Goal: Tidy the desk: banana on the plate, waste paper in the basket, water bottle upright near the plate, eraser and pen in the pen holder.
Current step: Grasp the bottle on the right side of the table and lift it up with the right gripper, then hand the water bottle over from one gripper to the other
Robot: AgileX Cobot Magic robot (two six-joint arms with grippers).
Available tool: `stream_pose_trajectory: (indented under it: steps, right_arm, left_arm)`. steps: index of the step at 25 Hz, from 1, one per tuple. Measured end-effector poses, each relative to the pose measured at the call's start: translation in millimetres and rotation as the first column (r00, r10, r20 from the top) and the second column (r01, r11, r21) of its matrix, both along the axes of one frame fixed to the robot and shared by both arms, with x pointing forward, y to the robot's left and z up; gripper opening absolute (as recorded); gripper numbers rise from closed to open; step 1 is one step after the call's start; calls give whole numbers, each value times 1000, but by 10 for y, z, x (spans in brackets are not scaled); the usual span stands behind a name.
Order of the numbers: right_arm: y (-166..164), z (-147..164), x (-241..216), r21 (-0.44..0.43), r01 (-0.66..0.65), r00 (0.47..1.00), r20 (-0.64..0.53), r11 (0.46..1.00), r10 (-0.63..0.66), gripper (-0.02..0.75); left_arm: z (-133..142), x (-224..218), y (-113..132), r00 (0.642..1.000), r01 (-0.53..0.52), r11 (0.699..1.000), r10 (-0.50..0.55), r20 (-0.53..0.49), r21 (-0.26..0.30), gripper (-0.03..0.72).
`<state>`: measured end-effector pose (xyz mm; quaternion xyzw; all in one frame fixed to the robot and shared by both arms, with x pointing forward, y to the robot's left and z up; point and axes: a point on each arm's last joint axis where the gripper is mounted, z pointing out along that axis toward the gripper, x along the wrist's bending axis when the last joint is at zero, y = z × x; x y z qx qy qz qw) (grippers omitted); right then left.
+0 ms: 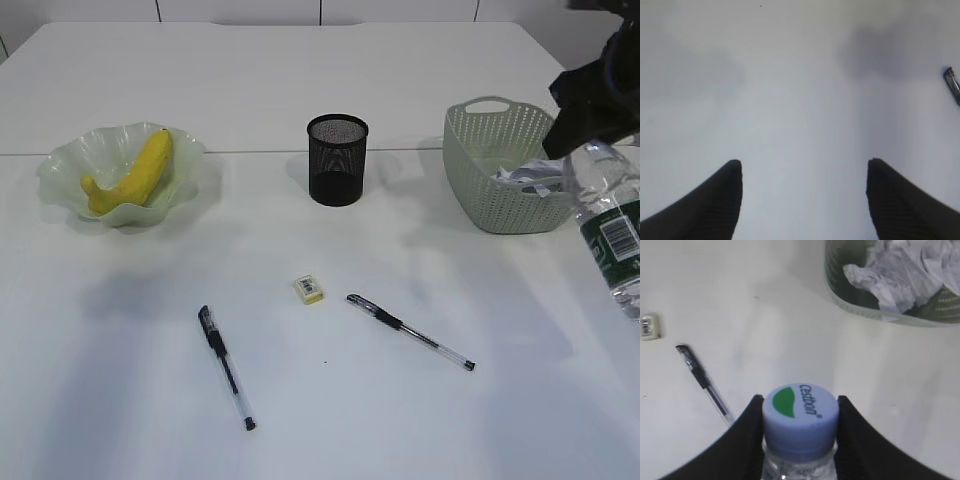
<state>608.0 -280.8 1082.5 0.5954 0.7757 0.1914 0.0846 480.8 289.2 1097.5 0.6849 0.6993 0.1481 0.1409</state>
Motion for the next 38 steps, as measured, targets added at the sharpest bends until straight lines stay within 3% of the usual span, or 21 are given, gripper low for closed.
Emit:
stream_pose_trajectory:
  steps: [9,19,25,38]
  right_arm:
    - [161,236,-93,107,-189,977,124,976,176,251]
    - [304,332,-92,183,-367,914,253,912,317,251]
    - [389,408,-87,209,-476,849,362,854,385,251]
    - [529,592,-75,241,-631,701,586,738,408,251]
  left_arm:
    - [2,5,-3,1000,2,1000,-2,5,-3,558]
    - [4,11,-28,1000,21,999,-21,13,-25,558]
    - [9,20,-58,998,52,998,-51,26,-46,558]
    - [24,36,-139,990,135,986,-130,59,-102,558]
